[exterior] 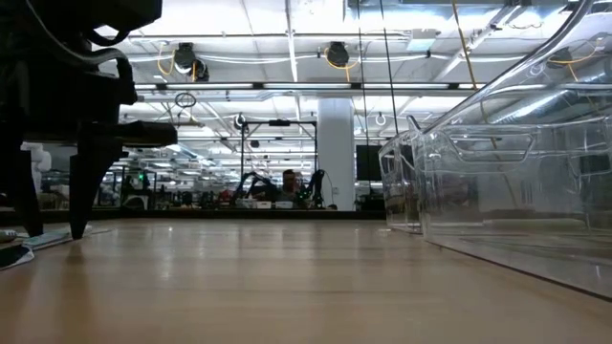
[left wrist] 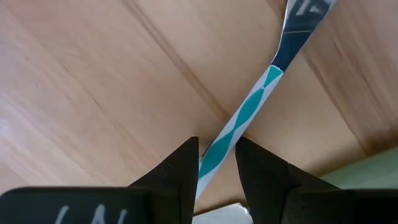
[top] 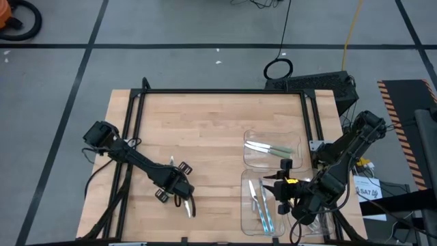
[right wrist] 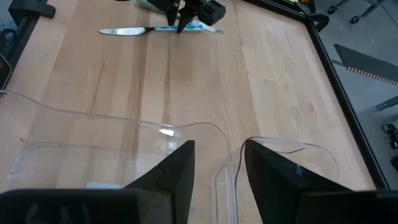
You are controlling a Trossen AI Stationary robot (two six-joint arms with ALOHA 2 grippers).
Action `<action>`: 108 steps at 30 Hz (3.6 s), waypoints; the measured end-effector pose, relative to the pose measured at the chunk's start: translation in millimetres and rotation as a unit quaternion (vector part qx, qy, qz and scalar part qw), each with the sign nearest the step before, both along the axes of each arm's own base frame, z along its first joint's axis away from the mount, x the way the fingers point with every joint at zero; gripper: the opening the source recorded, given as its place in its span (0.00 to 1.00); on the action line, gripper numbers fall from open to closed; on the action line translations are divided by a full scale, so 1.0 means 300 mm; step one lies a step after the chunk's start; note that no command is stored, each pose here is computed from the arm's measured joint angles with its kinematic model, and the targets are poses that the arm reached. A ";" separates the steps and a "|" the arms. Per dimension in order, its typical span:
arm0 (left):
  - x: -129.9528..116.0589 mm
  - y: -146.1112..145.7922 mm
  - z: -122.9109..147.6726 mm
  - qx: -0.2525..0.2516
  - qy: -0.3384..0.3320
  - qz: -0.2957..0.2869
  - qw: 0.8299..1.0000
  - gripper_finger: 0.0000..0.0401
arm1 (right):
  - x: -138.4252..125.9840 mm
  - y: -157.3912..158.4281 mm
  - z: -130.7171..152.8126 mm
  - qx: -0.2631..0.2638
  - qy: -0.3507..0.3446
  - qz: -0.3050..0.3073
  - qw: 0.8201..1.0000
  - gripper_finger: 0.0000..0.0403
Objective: Sort silverware by color (type)
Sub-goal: Put the blue knife into the bottom left transparent bin
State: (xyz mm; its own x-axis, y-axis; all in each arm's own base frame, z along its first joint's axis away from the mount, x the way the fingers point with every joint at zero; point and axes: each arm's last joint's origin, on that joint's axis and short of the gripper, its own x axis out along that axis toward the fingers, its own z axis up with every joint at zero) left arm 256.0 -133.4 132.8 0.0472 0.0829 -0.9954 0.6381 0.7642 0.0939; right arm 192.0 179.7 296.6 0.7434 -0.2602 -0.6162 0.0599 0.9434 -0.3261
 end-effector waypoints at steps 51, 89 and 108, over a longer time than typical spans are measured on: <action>0.291 -0.120 0.398 -0.024 -0.311 -0.045 0.949 0.08 | 0.000 -0.003 0.002 -0.003 -0.014 -0.015 1.000 0.34; 0.464 0.046 0.462 -0.288 -0.516 -0.074 0.803 0.08 | -0.020 -0.033 -0.010 0.006 -0.055 -0.072 0.996 0.34; 0.461 -0.014 0.545 -0.310 -0.615 0.032 0.724 0.10 | -0.007 -0.037 0.009 -0.015 -0.094 -0.087 0.992 0.34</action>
State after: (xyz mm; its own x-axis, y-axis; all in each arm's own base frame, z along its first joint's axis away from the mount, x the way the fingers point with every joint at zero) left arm 394.3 -137.5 296.3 0.9459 -0.3204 -0.0509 0.3242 0.9272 0.1875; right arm 189.9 168.6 299.4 0.7865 -0.4105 -0.4614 0.2832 0.9037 -0.3212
